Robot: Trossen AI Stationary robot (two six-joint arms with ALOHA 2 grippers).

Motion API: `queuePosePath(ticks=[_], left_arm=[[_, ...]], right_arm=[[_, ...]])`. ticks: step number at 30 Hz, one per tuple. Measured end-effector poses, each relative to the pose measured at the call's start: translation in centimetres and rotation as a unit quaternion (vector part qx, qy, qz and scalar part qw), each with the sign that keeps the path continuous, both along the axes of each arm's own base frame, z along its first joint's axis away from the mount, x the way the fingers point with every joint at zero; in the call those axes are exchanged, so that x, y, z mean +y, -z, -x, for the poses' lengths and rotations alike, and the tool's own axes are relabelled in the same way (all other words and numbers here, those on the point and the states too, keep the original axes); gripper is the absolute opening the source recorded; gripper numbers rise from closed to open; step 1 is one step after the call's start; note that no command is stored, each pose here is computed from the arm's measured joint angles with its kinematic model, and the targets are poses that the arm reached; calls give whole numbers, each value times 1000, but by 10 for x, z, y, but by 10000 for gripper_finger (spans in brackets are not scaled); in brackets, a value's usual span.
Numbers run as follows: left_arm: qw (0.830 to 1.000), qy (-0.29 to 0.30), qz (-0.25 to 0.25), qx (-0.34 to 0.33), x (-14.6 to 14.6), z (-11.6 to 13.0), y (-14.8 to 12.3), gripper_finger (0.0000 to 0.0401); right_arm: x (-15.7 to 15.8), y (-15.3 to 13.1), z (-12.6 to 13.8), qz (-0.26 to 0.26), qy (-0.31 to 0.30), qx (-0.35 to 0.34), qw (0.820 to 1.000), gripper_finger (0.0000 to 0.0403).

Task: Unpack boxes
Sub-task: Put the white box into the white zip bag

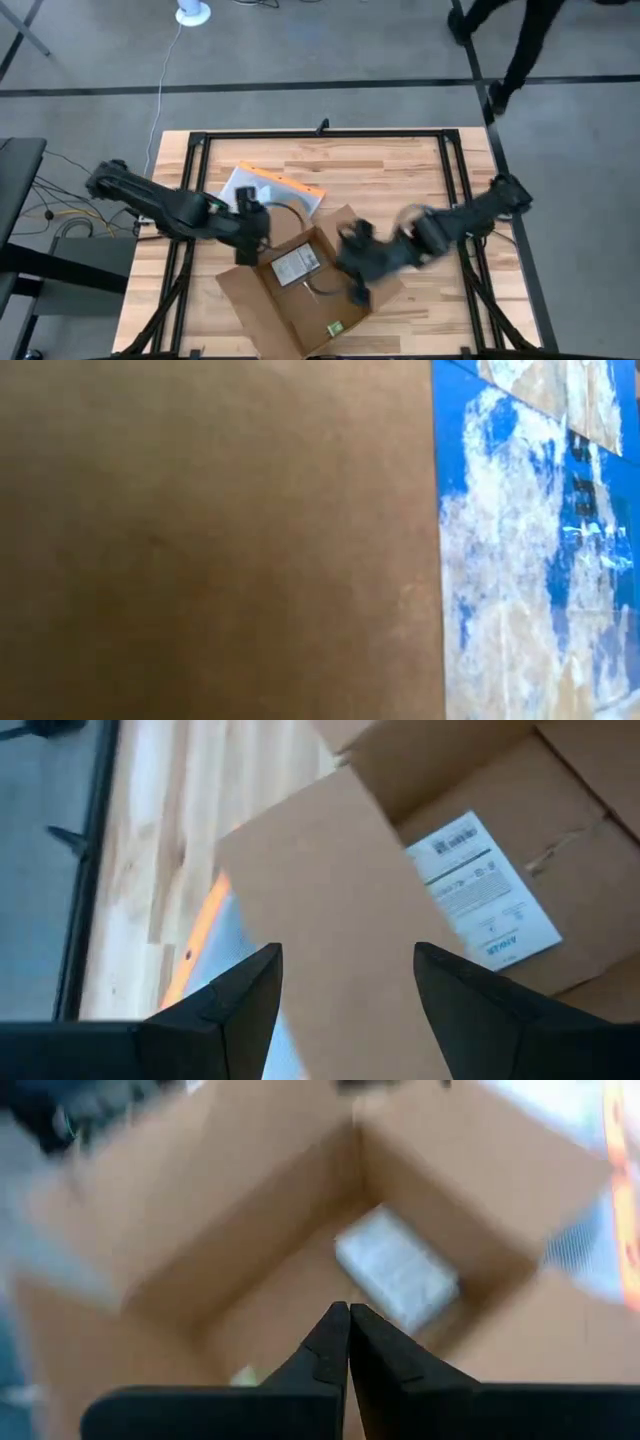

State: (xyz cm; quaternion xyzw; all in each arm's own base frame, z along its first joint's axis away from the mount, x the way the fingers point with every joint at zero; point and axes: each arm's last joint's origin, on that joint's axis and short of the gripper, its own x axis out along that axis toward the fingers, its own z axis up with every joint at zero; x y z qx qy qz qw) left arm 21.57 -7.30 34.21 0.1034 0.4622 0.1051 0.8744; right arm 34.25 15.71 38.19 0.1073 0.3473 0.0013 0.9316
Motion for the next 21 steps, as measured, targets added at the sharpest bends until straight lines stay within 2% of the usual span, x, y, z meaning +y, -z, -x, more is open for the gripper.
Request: queuePosePath(ticks=[2, 5, 8, 11, 15, 18, 21], left_arm=[[1000, -14, 16, -23, 8, 17, -1, 212], [997, -26, 44, -63, 16, 36, 4, 212], [993, -28, 74, -85, 19, 46, 14, 212], [993, -17, 80, -85, 19, 46, 23, 212], [996, 4, 58, -74, 17, 37, 28, 212], [996, 4, 51, -71, 19, 34, 30, 212], [995, -6, 53, -83, 22, 33, 28, 212]], right_arm=[[-8, 3, -18, -18, -29, -18, 999, 9], [-13, 29, -37, -42, -61, 31, 997, 37], [-13, 55, -54, -30, -69, 63, 995, 81], [-16, 71, -70, -18, -66, 59, 996, 125], [-18, 108, -88, 11, -74, 95, 993, 172], [-19, 132, -99, 31, -85, 116, 989, 190], [-17, 145, -108, 48, -99, 119, 987, 193]])
